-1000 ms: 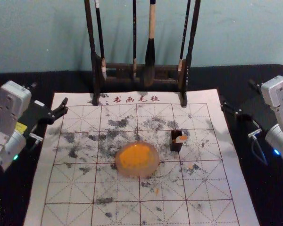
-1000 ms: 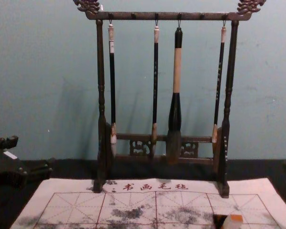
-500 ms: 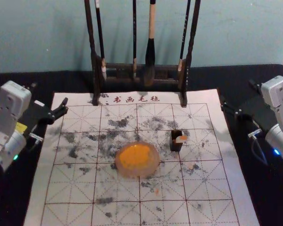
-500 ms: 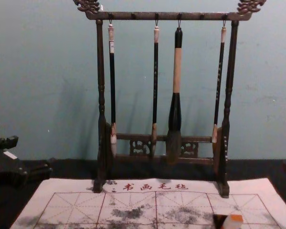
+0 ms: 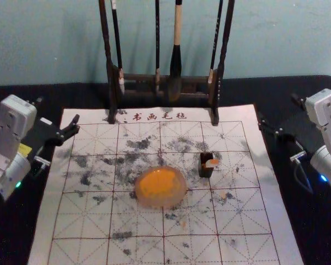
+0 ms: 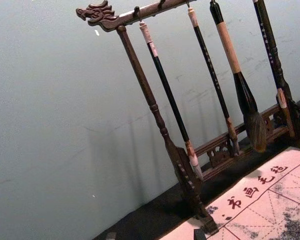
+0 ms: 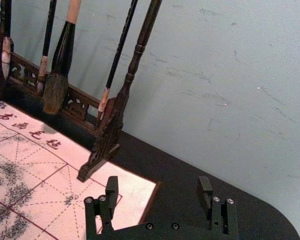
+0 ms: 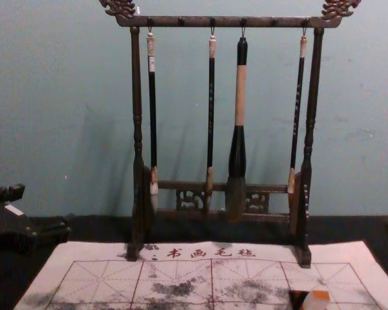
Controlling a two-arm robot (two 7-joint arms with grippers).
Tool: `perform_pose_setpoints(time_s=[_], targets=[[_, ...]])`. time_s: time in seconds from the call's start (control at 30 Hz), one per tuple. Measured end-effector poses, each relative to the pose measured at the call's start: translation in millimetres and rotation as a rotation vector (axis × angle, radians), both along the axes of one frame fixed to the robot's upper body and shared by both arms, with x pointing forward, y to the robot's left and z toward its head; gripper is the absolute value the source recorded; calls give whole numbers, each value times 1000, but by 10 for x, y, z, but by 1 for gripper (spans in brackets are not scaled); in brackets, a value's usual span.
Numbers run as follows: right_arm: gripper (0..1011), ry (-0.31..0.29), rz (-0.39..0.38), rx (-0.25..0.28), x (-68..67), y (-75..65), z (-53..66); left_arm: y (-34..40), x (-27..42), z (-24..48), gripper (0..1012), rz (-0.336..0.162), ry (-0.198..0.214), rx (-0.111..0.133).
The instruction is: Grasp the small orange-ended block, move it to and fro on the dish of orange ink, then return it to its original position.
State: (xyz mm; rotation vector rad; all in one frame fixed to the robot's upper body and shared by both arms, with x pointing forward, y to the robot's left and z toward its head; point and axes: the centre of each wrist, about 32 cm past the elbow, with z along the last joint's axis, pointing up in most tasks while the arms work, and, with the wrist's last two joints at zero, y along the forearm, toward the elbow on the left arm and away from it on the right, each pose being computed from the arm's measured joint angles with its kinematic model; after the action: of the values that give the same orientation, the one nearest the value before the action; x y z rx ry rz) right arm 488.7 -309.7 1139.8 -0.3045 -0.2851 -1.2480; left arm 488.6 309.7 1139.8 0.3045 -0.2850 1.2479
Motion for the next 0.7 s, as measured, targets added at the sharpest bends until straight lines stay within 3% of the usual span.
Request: perform_pose_setpoints(time_s=[0.23,0.33,0.5,0.7], targets=[[1000,12,89,11,-33,-95,31,0,0,0,1001,0,0,0],[1000,23,162,21,-72,-156,63,0,0,0,1001,0,0,0],[1000,48,333,52,-161,-285,131,0,0,0,1001,0,0,0],[1000,88,549,43,-203,-405,162,0,0,0,1001,0,0,0]])
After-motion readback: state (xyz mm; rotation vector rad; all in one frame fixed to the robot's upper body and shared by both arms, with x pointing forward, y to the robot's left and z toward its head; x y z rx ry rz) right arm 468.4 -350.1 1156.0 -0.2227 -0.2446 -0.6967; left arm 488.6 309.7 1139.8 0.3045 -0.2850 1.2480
